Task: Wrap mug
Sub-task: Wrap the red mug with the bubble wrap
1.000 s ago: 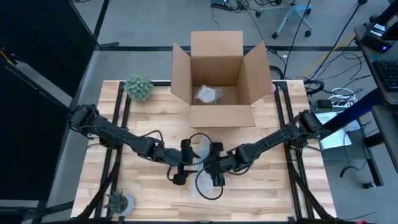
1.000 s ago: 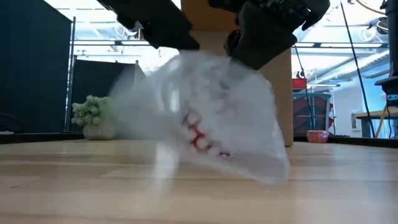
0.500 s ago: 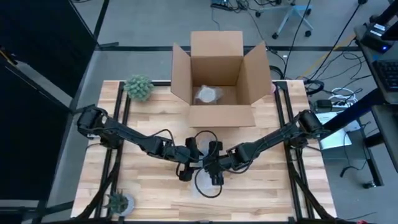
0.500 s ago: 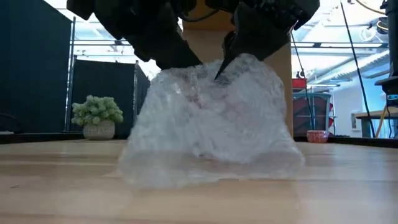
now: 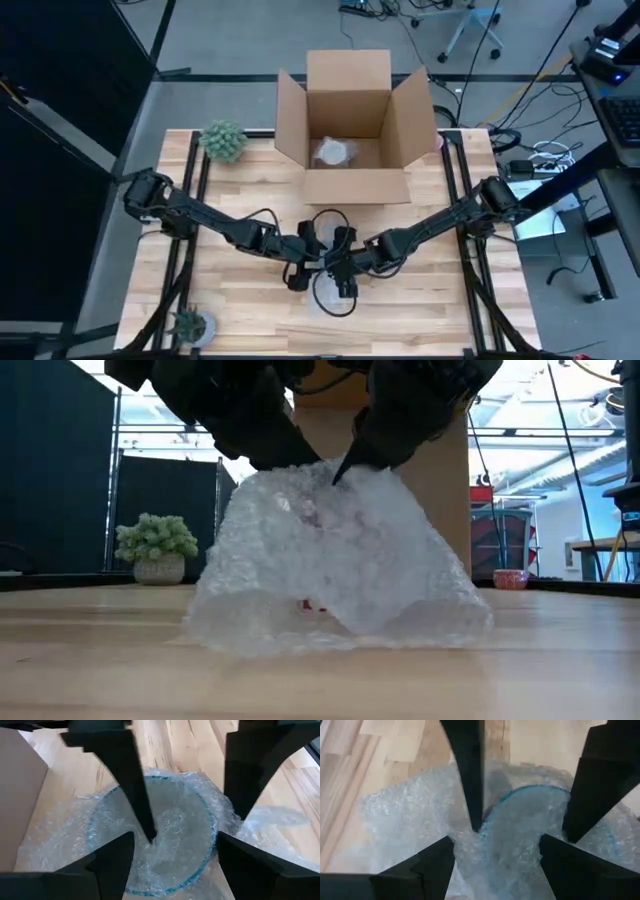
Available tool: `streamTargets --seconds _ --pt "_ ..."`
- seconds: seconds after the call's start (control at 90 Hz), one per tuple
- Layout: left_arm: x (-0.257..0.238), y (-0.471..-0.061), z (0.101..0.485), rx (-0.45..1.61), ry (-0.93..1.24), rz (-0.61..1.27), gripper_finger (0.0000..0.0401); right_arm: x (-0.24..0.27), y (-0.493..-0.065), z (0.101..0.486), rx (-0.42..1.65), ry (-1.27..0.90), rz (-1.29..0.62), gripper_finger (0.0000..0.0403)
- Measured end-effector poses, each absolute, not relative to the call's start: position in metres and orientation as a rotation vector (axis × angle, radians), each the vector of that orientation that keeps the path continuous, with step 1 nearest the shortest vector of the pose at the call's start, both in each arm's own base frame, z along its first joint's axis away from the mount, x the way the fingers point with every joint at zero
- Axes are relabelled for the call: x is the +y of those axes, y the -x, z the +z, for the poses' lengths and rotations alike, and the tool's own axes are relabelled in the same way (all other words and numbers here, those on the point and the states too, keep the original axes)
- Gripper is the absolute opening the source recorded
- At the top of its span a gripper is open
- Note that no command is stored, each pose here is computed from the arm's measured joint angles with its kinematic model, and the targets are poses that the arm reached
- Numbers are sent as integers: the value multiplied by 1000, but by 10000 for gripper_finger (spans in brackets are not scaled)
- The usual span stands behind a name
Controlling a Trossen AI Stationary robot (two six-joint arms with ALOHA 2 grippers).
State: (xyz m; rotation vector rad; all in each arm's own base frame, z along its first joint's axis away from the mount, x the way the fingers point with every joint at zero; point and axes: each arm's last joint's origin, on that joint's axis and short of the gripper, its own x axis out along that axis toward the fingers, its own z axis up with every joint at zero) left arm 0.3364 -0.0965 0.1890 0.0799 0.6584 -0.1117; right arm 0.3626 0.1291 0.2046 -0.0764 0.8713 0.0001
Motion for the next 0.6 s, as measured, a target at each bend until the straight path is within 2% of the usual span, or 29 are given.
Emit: streamTargets --seconds 0.6 --pt "-99 -336 190 646 -73 -130 264 129 -363 205 872 77 0 258"
